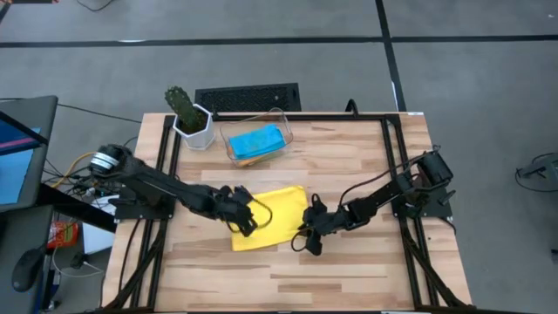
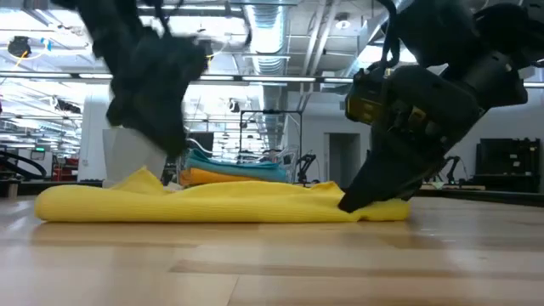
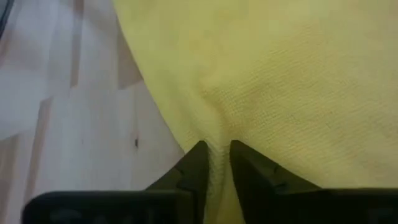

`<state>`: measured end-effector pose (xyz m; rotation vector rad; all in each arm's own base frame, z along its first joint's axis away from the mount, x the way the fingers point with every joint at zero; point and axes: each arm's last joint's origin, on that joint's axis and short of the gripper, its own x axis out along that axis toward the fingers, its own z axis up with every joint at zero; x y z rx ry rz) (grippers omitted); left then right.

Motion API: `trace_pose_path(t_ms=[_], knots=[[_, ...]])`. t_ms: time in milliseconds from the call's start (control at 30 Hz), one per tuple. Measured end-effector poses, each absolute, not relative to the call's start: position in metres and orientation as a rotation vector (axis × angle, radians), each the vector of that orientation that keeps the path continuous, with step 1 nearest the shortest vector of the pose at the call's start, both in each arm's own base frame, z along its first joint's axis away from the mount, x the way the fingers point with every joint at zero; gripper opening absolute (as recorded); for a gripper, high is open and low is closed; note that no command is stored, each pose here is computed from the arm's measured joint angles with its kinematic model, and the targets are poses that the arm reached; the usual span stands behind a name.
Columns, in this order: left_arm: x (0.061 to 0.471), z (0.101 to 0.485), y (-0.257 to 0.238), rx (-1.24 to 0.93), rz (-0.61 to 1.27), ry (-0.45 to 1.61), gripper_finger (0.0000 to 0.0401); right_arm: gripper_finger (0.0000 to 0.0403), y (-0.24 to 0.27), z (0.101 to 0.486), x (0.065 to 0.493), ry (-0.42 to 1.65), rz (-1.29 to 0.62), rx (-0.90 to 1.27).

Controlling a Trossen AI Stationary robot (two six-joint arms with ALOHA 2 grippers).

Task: Fold microfiber towels
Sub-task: Fold the yellow microfiber cloth

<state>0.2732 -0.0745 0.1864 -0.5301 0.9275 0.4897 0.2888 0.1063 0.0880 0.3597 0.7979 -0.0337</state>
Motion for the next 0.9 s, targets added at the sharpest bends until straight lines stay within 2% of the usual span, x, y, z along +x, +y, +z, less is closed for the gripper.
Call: trace_pose_path(t_ms=[167, 333, 467, 700, 800, 900], knots=[[0.256, 0.223, -0.084, -0.551, 0.525, 0.697, 0.0141, 0.0079, 0.106, 0.095, 0.29, 0.766, 0.007, 0.367], [0.264, 0.223, -0.103, -0.513, 0.467, 0.585, 0.0141, 0.0084, 0.108, 0.109, 0.286, 0.758, 0.064, 0.378], [0.284, 0.204, -0.123, -0.488, 0.387, 0.54, 0.0141, 0.0112, 0.108, 0.12, 0.284, 0.743, 0.072, 0.381], [0.295, 0.147, -0.131, -0.517, 0.469, 0.695, 0.0141, 0.0178, 0.113, 0.152, 0.281, 0.608, 0.104, 0.406], [0.292, 0.134, -0.14, -0.548, 0.476, 0.744, 0.0141, 0.0187, 0.122, 0.155, 0.276, 0.571, 0.045, 0.366], [0.287, 0.131, -0.147, -0.56, 0.485, 0.74, 0.0141, 0.0173, 0.131, 0.143, 0.274, 0.573, -0.005, 0.322]])
